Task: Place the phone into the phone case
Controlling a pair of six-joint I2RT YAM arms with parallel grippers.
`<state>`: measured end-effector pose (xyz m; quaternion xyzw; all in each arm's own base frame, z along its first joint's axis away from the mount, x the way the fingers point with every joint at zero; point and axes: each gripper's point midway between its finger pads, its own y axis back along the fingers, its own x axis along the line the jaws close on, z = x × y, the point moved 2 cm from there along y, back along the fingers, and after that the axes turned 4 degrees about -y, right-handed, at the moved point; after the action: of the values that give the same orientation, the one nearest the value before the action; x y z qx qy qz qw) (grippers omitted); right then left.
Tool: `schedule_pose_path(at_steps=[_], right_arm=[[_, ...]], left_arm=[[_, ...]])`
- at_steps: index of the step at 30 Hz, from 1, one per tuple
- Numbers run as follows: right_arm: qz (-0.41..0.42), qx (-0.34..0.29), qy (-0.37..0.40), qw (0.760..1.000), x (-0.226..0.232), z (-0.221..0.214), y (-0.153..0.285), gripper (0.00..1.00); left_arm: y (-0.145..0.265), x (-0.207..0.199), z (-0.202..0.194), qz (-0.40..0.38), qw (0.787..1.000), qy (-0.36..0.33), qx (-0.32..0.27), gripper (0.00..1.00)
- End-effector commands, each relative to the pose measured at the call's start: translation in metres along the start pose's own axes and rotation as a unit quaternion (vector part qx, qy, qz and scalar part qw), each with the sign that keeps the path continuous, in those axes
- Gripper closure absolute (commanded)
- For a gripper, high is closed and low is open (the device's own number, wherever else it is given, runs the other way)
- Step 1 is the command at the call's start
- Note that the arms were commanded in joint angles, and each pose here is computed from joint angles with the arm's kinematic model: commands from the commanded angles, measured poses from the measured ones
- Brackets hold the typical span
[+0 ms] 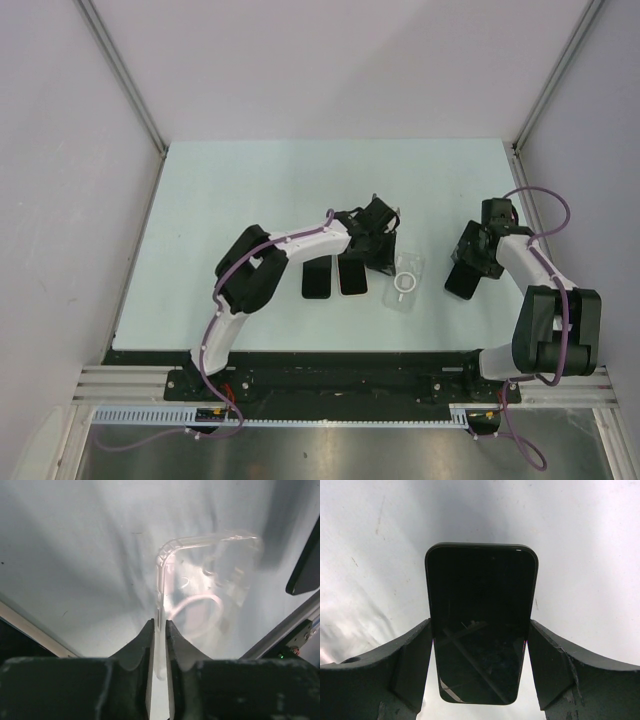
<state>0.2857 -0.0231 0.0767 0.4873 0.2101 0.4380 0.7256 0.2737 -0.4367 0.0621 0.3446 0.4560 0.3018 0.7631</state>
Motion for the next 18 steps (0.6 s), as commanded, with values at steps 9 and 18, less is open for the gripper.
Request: schedule_pose_path(at_steps=[9, 18], right_arm=[[0.093, -0.012, 0.027, 0.995, 0.049, -0.009, 0.029, 0.61], [0.166, -0.033, 0.07, 0.983, 0.13, -0.047, 0.049, 0.62]], left_arm=[[0.047, -0.037, 0.031, -0.059, 0.996, -0.043, -0.06, 0.19], [0.15, 0.009, 0.031, 0.002, 0.988, -0.038, -0.151, 0.0]])
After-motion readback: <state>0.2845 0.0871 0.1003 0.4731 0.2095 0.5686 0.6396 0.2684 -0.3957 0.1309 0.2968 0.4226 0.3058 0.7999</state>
